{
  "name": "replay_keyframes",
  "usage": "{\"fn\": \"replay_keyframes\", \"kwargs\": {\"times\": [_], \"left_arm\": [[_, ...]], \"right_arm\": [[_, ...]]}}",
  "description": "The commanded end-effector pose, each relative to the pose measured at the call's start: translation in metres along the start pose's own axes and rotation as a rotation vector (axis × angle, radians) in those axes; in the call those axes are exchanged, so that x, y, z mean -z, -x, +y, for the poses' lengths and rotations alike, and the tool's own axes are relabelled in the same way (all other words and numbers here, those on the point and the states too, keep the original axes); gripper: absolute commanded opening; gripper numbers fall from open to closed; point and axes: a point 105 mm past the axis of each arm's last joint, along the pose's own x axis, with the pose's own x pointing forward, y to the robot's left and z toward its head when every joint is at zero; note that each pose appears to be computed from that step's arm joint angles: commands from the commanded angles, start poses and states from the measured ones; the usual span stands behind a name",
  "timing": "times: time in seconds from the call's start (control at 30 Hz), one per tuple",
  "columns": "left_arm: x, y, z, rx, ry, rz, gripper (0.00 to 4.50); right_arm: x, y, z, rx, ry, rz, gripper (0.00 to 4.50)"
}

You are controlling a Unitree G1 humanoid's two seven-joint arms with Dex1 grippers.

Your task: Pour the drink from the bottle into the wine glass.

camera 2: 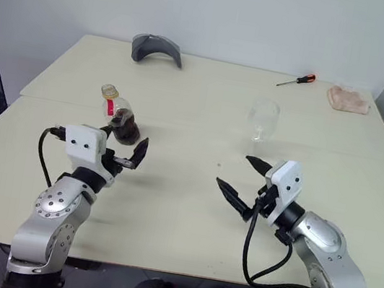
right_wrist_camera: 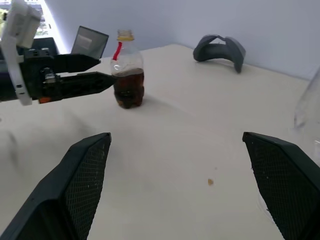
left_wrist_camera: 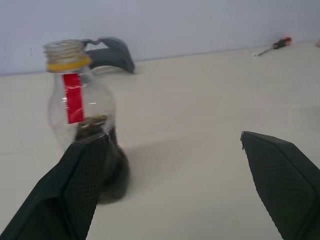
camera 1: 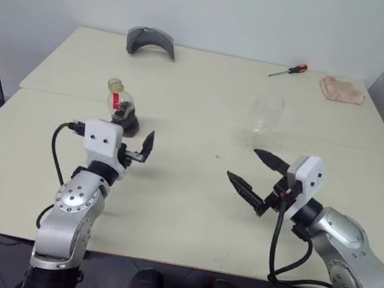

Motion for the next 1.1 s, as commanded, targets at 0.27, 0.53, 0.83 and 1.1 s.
{"fn": "replay_keyframes", "kwargs": {"times": [0.27,0.53,0.83,1.1], "left_arm": [[0.007,-0.018,0.028,-0.106,0.01,0.02,4.5],[0.011,-0.024,0.04,-0.161,-0.007,0.037,4.5],[0.015,-0.034,0.057,-0.165,-0.008,0.077,4.5],[0.021,-0.058,0.062,-0.138,0.032,0.102,4.5]], "right_arm": [[-0.008,-0.002,0.016,-0.124,0.04,-0.016,4.49],[-0.006,-0.002,0.011,-0.116,0.049,-0.002,4.49],[-0.01,-0.01,0.018,-0.151,0.054,-0.025,4.49],[-0.012,-0.012,0.017,-0.168,0.079,-0.021,4.49]]}}
